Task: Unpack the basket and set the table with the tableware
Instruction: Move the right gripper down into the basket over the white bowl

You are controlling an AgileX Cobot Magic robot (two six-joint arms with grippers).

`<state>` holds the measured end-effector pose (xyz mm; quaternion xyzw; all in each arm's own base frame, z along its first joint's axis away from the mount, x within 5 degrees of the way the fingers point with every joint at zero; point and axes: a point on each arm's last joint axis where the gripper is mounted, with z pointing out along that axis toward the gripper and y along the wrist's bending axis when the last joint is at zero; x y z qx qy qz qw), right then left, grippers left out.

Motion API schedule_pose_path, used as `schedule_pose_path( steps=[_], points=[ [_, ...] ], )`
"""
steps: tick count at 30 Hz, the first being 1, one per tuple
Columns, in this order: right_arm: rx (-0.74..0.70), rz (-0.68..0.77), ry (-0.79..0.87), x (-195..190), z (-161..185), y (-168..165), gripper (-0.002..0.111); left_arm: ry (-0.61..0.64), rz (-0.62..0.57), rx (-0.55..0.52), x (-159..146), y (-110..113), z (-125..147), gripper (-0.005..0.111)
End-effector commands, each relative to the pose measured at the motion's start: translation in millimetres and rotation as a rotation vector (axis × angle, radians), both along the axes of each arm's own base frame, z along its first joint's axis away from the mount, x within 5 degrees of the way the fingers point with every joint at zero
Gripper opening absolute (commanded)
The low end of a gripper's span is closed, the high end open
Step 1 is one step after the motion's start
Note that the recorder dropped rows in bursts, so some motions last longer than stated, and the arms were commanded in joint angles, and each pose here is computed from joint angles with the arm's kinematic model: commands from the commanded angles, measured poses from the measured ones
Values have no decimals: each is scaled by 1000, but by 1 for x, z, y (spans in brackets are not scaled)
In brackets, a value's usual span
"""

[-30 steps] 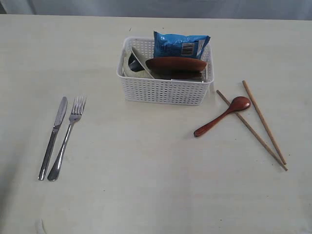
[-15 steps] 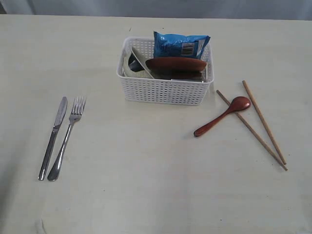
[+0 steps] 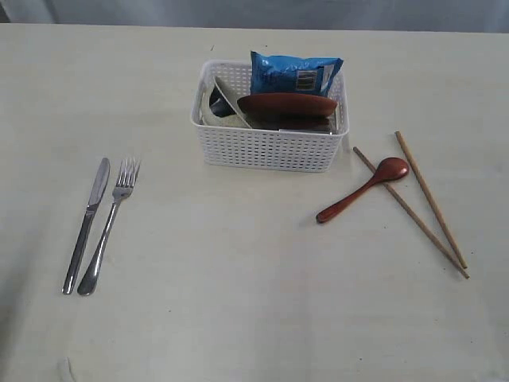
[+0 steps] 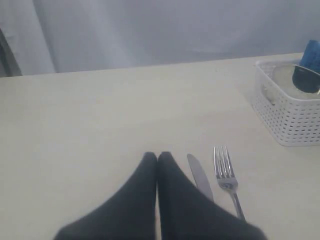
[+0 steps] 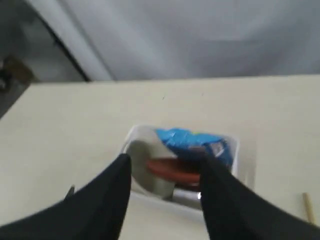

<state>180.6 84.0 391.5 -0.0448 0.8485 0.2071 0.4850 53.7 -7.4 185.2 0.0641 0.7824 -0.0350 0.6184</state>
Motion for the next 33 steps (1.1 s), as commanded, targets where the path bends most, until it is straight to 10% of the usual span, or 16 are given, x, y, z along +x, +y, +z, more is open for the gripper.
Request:
schedule_pose_path(
  steps=[1,11,33],
  points=[
    [-108,205,180,28,-11,49,50,0,4,-12,0,0,-1,0],
    [-143,499,499,123,-108,155,50,1,4,-14,0,0,-1,0],
    [-191,494,507,182,-194,191,50,1,4,-14,0,0,-1,0]
  ],
)
